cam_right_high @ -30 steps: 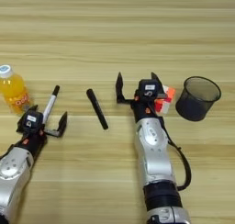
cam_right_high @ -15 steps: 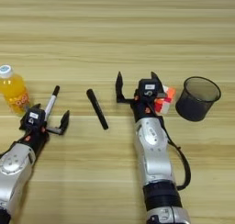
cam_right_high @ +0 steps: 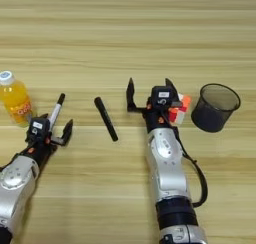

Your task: Move the objects on the table

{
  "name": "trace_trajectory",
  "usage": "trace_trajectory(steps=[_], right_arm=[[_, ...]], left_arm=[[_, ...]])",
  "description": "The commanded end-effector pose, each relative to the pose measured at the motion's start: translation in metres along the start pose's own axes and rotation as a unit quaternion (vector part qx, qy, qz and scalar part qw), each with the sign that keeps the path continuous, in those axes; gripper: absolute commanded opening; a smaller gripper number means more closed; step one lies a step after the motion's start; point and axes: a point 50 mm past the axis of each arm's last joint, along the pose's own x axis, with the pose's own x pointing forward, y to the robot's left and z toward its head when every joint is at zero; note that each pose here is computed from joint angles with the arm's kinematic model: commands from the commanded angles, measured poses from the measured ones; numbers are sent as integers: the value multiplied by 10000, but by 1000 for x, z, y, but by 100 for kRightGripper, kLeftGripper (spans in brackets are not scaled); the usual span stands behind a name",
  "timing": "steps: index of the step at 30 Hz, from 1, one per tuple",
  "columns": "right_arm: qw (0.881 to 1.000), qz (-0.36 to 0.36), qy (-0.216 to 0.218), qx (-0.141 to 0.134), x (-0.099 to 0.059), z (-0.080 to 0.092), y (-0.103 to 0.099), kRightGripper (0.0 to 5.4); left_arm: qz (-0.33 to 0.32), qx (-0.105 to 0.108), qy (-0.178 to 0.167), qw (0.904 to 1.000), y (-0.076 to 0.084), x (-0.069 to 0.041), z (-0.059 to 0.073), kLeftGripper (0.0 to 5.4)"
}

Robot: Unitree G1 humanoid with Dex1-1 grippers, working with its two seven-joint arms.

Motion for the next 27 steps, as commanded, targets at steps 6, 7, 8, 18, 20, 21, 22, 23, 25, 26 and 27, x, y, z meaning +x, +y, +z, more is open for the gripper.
trace_trajectory(steps=[6, 7, 8, 18, 20, 21, 22, 23, 25, 26, 27], right_arm=[[10000, 14, -23, 26, 3, 2, 1, 540], [10000, 14, -21, 26, 3, 2, 1, 540], [10000, 14, -20, 25, 3, 2, 1, 540], [10000, 13, -21, 33, 3, 2, 2, 540], [10000, 9, -22, 34, 3, 2, 2, 540], [10000, 8, -23, 35, 3, 2, 2, 540], [10000, 8, -23, 37, 3, 2, 2, 540], [10000, 7, -23, 37, 3, 2, 2, 540], [10000, 7, -24, 39, 3, 2, 2, 540], [10000, 7, -24, 40, 3, 2, 2, 540], [10000, 7, -24, 40, 3, 2, 2, 540]], left_arm=[[-16, -288, 948, 9951, -5, -14, -36, 311], [-14, -283, 943, 9951, -6, -14, -35, 306], [-14, -280, 938, 9952, -6, -14, -35, 295], [-88, -273, 853, 9959, -11, -13, -31, 203], [-86, -280, 850, 9959, -11, -13, -31, 185], [-88, -284, 850, 9959, -11, -13, -31, 175], [-91, -285, 849, 9959, -11, -13, -31, 167], [-94, -287, 849, 9959, -11, -13, -31, 157], [-104, -290, 848, 9959, -12, -13, -31, 142], [-108, -291, 848, 9959, -12, -13, -31, 129], [-113, -294, 850, 9959, -12, -13, -31, 123]])
